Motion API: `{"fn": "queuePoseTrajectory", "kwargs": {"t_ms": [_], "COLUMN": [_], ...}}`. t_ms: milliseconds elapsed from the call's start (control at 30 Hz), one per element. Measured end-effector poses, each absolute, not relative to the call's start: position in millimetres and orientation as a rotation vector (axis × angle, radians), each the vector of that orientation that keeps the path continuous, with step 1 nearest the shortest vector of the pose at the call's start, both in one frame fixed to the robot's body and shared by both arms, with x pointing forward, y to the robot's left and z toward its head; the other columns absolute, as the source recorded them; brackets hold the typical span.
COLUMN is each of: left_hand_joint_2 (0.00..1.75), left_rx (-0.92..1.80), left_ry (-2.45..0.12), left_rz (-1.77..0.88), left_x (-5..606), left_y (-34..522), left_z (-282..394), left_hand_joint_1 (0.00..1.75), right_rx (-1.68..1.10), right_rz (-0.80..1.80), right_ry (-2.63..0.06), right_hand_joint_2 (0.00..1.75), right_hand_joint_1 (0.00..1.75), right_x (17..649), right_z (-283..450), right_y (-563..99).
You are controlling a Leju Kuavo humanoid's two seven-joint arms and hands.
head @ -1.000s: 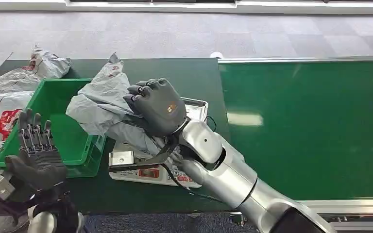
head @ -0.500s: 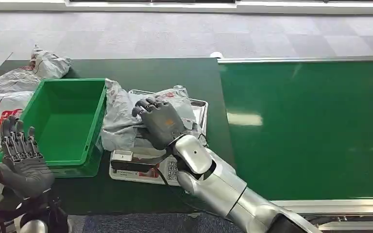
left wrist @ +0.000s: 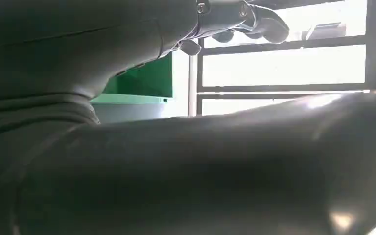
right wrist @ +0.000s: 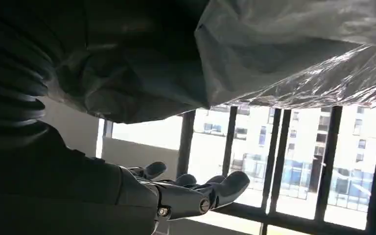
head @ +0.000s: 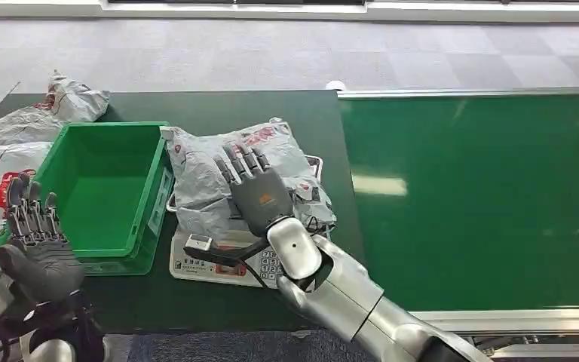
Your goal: Moved the parcel from conveyor to table for the left to box.
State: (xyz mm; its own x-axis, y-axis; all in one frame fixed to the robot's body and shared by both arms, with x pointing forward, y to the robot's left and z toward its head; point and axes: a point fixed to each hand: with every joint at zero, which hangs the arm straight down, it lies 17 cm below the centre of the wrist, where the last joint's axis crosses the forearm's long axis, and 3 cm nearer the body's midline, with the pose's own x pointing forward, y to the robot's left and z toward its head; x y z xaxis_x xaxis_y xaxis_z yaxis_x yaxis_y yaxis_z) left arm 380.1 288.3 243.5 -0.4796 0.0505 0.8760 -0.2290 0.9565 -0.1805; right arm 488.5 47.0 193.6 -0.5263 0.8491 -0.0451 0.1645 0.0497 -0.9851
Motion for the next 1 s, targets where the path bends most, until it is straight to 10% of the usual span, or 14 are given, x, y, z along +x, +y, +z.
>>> {"fn": "queuePoseTrajectory", "kwargs": {"t_ms": [167, 200, 600, 1000], "left_hand_joint_2": [0.0, 0.0, 0.0, 0.0], "left_rx": [0.137, 0.138, 0.264, 0.115], "left_ry": [-2.038, -2.037, -2.067, -2.09], "left_rz": [0.325, 0.326, 0.365, 0.368], "left_x": [376.5, 375.7, 376.3, 381.0], "left_y": [286.9, 286.6, 293.2, 273.0], "left_z": [242.4, 242.0, 252.4, 258.4], "left_hand_joint_1": [0.0, 0.0, 0.0, 0.0], "right_rx": [-0.721, -0.659, -0.475, -0.615], "right_rz": [1.21, 1.111, 0.0, -0.279], "right_ry": [-1.936, -1.98, -2.756, -2.873], "right_hand_joint_2": [0.0, 1.75, 1.75, 1.75], "right_hand_joint_1": [0.0, 0.0, 0.0, 0.0], "right_x": [473.0, 472.0, 338.7, 273.5], "right_z": [225.8, 243.2, 428.0, 446.0], "right_y": [42.3, 35.5, -118.9, -187.8]}}
